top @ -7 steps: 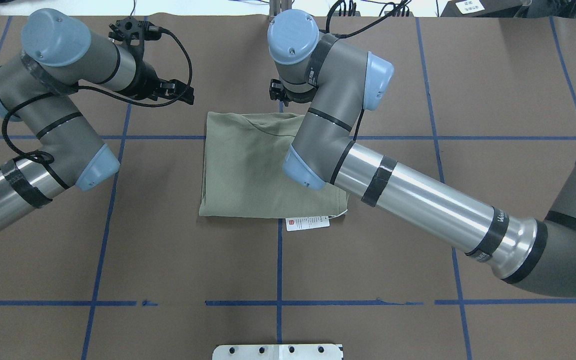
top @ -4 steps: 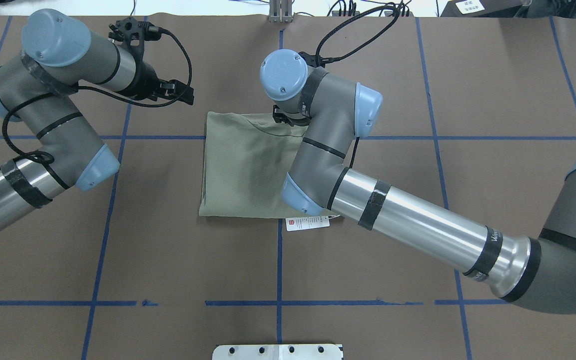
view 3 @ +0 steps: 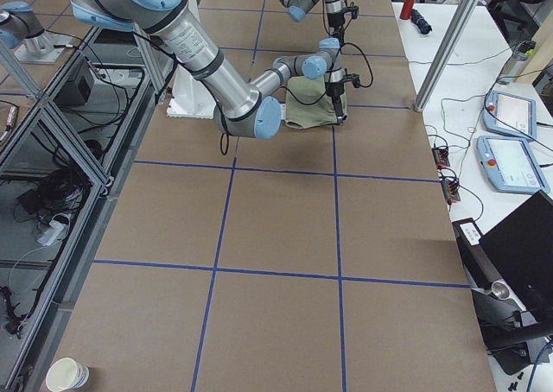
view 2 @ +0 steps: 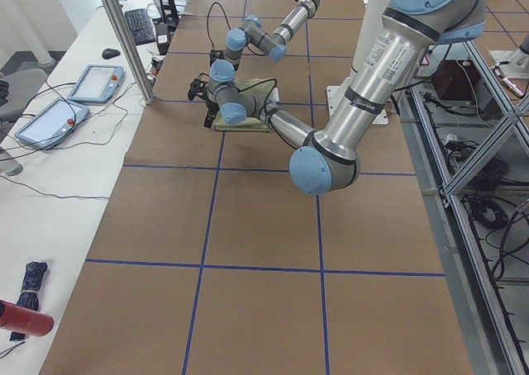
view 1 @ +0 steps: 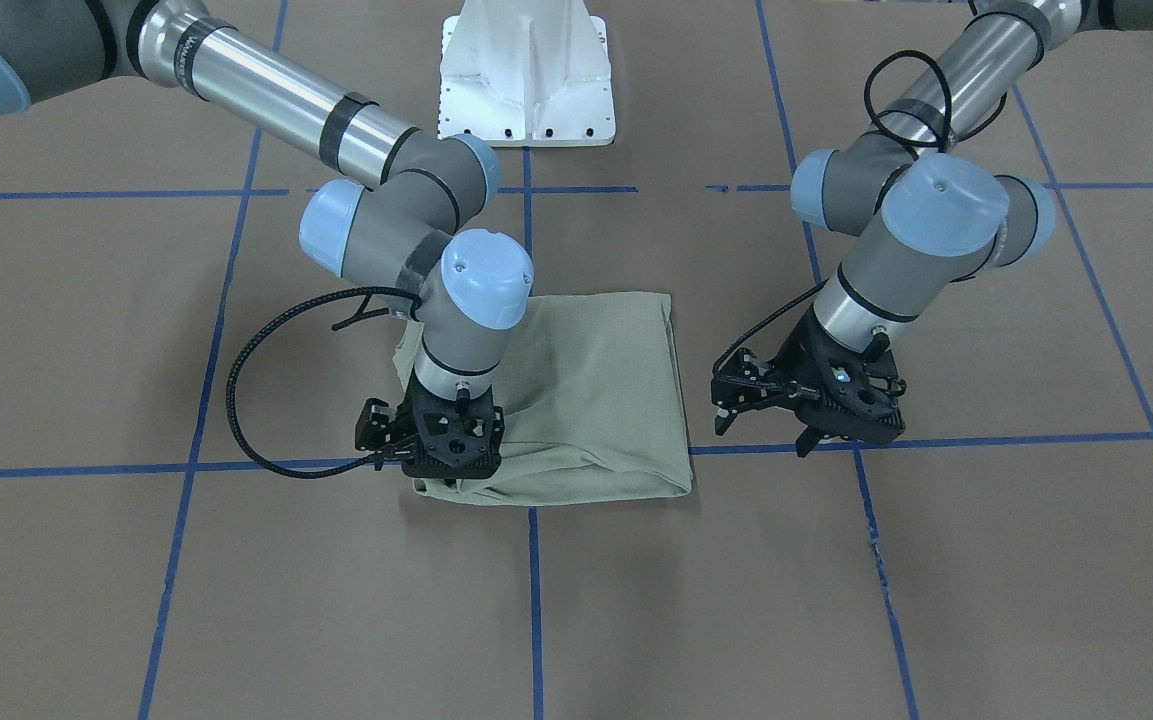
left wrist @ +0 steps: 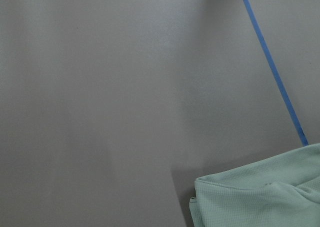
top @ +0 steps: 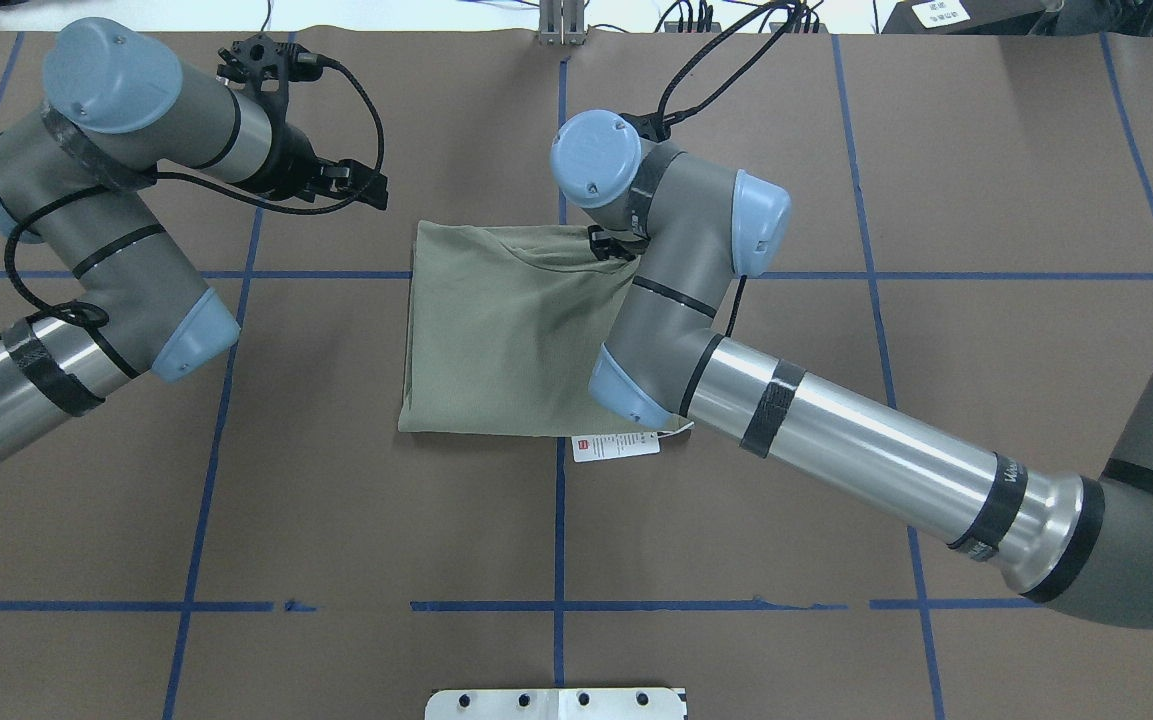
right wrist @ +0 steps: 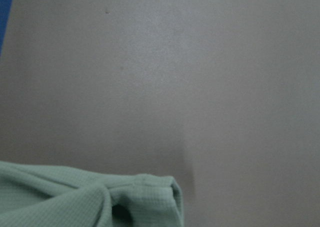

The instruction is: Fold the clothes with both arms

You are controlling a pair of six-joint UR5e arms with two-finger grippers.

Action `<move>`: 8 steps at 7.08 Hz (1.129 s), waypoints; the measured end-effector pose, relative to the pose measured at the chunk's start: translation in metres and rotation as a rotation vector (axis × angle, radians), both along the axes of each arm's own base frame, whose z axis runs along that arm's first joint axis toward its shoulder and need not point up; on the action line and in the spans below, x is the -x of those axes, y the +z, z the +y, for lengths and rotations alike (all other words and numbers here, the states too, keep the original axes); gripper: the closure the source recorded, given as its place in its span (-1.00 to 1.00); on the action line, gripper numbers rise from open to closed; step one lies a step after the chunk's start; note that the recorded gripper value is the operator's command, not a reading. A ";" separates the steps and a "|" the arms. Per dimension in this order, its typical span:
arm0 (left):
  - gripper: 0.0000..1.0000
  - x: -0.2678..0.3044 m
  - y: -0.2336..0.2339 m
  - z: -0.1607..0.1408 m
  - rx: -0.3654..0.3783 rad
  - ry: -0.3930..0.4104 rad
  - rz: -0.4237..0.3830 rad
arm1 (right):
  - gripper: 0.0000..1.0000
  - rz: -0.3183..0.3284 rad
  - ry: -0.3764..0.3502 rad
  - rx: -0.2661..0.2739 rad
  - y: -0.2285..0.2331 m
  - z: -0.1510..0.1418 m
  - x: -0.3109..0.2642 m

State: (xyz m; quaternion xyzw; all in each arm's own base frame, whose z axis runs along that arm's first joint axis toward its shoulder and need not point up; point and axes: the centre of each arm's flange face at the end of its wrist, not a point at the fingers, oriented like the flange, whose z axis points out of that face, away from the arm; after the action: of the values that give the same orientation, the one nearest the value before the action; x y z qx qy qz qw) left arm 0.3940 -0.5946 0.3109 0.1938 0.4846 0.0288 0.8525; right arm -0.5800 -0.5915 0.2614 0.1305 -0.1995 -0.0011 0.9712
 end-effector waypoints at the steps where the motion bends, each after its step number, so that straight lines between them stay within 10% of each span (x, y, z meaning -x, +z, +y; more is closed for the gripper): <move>1: -1.00 0.000 0.000 0.000 0.001 0.000 0.000 | -1.00 0.037 -0.045 -0.017 0.013 -0.011 -0.015; 4: -1.00 -0.002 0.001 0.001 0.009 -0.003 0.001 | -1.00 0.021 -0.079 -0.029 0.011 -0.042 -0.051; 8: -0.81 -0.080 -0.034 -0.003 0.235 -0.177 0.064 | -1.00 -0.266 -0.056 0.078 -0.020 -0.096 -0.129</move>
State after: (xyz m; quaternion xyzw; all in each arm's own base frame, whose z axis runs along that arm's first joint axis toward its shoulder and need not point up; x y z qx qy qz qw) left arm 0.4743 -0.5978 0.2769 0.1355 0.4926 -0.1097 0.8526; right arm -0.4508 -0.6871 0.2409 0.0857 -0.3300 -0.0032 0.9401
